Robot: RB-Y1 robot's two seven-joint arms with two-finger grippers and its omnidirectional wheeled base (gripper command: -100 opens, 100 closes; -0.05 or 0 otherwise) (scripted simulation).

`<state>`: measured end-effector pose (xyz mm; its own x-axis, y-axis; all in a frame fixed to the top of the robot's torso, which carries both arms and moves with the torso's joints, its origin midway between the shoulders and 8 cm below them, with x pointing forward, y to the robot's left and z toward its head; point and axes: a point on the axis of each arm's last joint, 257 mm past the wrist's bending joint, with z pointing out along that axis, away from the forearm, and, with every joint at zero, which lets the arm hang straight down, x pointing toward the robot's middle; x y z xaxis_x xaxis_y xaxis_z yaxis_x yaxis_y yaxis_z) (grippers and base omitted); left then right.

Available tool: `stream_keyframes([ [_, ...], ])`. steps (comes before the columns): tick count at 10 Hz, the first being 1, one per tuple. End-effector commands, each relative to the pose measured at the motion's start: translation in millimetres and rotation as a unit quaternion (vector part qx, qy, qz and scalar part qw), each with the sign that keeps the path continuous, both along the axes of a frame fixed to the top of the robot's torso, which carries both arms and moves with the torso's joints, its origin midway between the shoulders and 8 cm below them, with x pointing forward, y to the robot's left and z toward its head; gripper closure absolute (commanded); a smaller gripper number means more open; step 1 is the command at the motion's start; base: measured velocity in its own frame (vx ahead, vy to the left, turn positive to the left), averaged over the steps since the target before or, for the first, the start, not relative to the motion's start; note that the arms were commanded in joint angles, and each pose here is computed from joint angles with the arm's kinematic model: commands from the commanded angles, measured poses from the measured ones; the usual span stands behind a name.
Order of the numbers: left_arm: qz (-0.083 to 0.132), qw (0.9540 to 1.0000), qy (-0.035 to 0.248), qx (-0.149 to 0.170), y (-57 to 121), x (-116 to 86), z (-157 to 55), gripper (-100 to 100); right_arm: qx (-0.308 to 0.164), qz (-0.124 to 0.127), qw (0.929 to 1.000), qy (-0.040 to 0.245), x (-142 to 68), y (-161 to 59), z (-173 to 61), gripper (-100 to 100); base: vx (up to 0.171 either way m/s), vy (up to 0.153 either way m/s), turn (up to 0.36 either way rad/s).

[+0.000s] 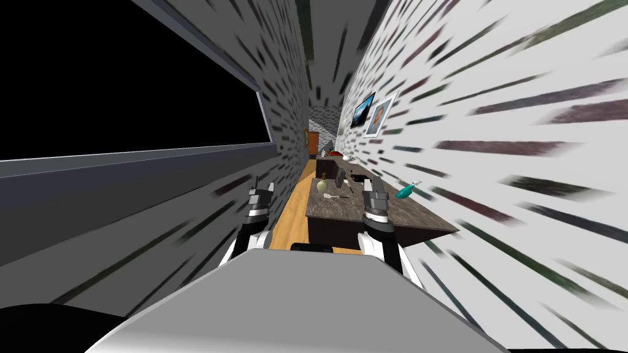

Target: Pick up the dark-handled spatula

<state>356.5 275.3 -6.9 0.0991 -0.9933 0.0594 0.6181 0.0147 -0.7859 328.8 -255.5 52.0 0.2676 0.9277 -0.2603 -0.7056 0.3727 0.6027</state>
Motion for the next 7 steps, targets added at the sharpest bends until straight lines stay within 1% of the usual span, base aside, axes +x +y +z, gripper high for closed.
stream_keyframes([
  [1, 0.000, 1.0000, 0.000, 0.000, 0.0, 0, 0, 0, -0.024, 0.004, 0.9996, 0.014, 4, 3, -9, -100, -0.012, 0.042, 0.026],
  [4, 0.000, 1.0000, 0.000, 0.000, -0.1, 0, 0, 0, -0.069, 0.010, 0.9962, 0.052, 15, 7, -35, -100, -0.023, 0.078, 0.037],
  [5, 0.000, 1.0000, 0.000, 0.000, 0.0, 0, 0, 0, -0.074, 0.012, 0.9958, 0.053, 15, 8, -36, -100, -0.014, 0.054, 0.011],
  [7, 0.000, 1.0000, 0.000, 0.000, 0.0, 0, 0, 0, -0.112, 0.015, 0.9896, 0.089, 25, 9, -64, -100, -0.021, 0.071, 0.045],
])
